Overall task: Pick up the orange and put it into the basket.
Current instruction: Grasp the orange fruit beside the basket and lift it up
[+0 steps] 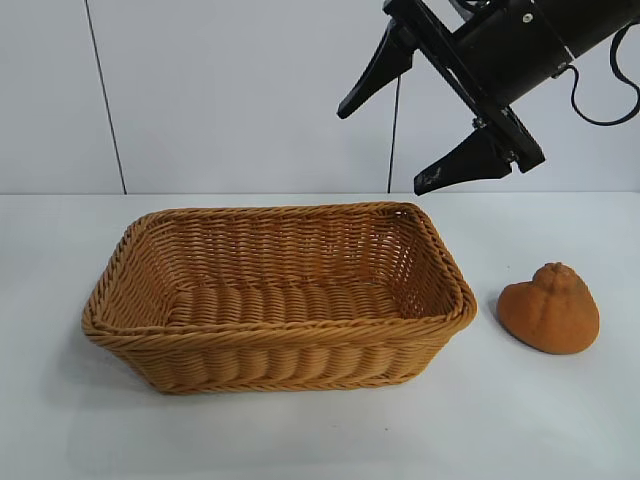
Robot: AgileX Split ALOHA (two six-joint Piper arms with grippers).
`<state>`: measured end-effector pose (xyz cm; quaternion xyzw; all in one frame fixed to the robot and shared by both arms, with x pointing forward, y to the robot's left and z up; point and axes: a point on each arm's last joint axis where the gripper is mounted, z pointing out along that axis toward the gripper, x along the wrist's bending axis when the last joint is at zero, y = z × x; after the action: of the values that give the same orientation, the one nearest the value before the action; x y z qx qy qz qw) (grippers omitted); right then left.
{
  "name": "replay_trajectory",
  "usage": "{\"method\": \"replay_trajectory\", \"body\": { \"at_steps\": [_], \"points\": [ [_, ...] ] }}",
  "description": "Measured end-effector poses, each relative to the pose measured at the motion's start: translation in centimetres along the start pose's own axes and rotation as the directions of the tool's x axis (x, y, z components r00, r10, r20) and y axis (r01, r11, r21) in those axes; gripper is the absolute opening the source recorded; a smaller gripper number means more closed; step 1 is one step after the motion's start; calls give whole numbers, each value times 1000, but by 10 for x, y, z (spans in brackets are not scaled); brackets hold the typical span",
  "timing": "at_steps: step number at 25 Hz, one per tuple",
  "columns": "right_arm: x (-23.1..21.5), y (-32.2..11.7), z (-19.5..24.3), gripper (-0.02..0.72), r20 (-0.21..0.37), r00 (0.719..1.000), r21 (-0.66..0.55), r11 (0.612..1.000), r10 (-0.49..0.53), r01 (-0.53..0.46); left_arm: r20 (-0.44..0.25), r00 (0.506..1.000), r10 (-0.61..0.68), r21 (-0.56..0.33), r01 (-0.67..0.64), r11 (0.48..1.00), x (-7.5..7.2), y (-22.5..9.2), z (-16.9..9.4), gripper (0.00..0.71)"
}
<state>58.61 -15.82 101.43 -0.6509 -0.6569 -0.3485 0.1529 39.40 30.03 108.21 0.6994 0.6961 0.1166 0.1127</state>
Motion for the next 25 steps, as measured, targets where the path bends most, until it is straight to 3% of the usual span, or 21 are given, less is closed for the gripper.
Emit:
{"method": "replay_trajectory", "body": {
  "at_steps": [7,12,15,17,21,25],
  "points": [
    [0,-1,0,631,-3,1000,8,1000,-1,1,7,1000,-9,-231,10,973,0,-75,0,613],
    [8,3,-5,631,-20,999,19,999,-27,28,16,1000,-12,-363,17,932,0,-110,3,613],
    [14,11,-12,631,-1,997,4,997,-74,74,18,1000,-11,-461,18,887,0,-121,-6,613],
    [18,16,-18,631,30,995,2,995,-97,97,19,1000,-11,-517,19,856,0,-129,-10,613],
    [17,23,-29,631,161,978,25,991,-135,133,22,1000,-11,-609,23,793,0,-145,-18,613],
    [10,29,-43,631,334,928,53,987,-162,154,25,1000,-11,-684,25,729,0,-159,-23,613]
  ]
}}
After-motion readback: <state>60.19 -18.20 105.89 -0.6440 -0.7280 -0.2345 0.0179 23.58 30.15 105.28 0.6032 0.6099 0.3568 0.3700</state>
